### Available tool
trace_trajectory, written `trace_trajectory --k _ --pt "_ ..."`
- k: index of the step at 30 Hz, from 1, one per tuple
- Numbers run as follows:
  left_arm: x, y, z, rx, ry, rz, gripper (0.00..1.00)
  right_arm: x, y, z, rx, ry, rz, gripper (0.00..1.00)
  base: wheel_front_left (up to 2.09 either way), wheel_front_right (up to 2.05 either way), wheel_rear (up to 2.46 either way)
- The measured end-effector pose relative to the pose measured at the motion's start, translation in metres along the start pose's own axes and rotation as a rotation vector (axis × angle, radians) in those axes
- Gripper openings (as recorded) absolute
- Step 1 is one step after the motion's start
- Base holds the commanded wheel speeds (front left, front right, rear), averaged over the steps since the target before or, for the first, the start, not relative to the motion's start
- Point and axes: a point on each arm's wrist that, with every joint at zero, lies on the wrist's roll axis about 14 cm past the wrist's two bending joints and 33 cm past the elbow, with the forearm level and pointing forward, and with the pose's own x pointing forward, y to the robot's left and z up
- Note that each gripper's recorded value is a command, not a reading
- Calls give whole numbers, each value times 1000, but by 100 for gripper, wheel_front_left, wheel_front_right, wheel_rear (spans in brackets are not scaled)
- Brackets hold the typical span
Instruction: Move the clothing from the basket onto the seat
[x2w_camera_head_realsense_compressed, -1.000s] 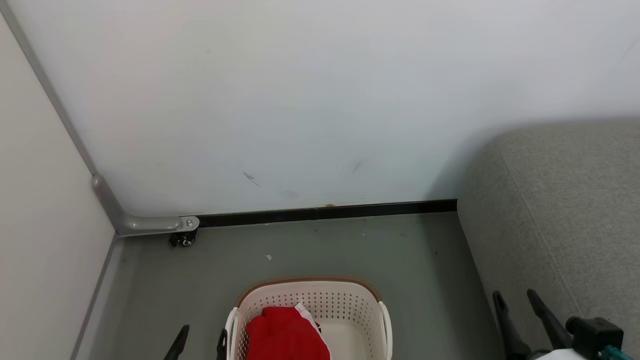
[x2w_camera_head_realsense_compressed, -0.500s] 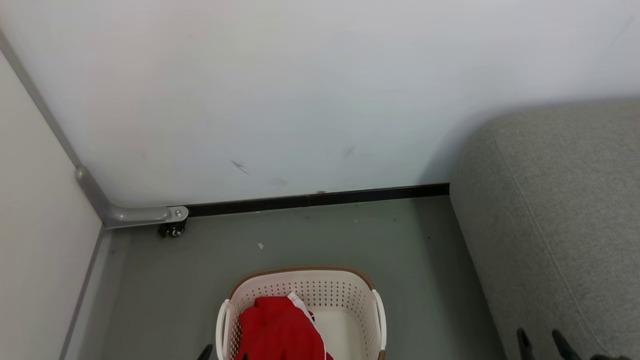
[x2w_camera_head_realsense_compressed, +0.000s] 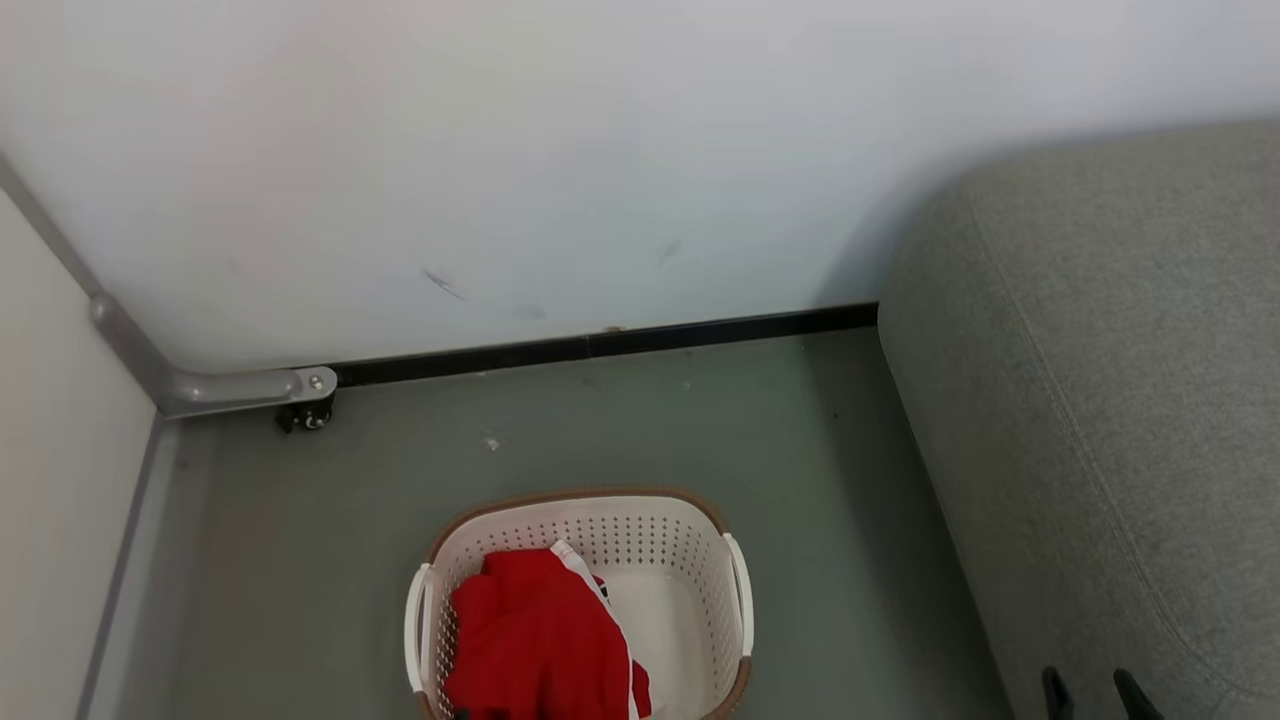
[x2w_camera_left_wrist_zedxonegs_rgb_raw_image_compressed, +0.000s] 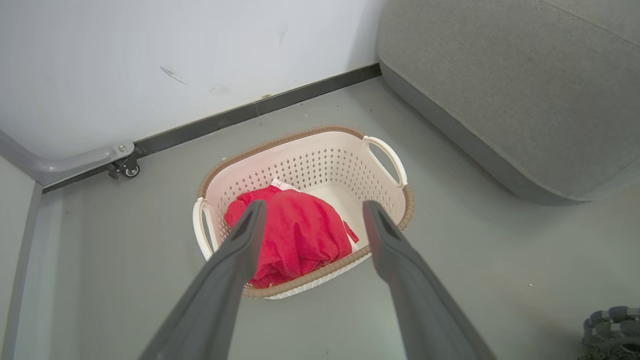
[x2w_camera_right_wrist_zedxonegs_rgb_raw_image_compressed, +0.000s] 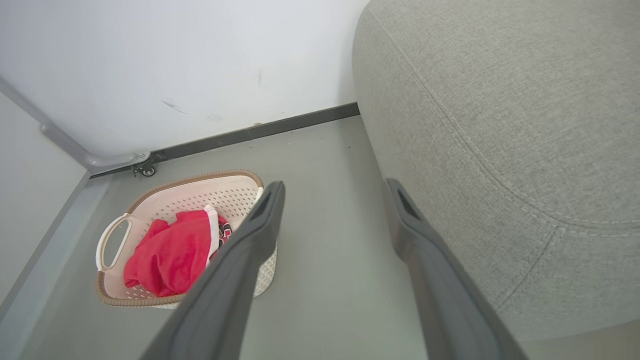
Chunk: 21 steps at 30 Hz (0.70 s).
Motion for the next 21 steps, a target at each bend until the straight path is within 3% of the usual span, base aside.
trace_trajectory --k 21 --pt "75 17 -35 65 165 -82 100 15 -2 -2 -28 42 -30 100 0 0 0"
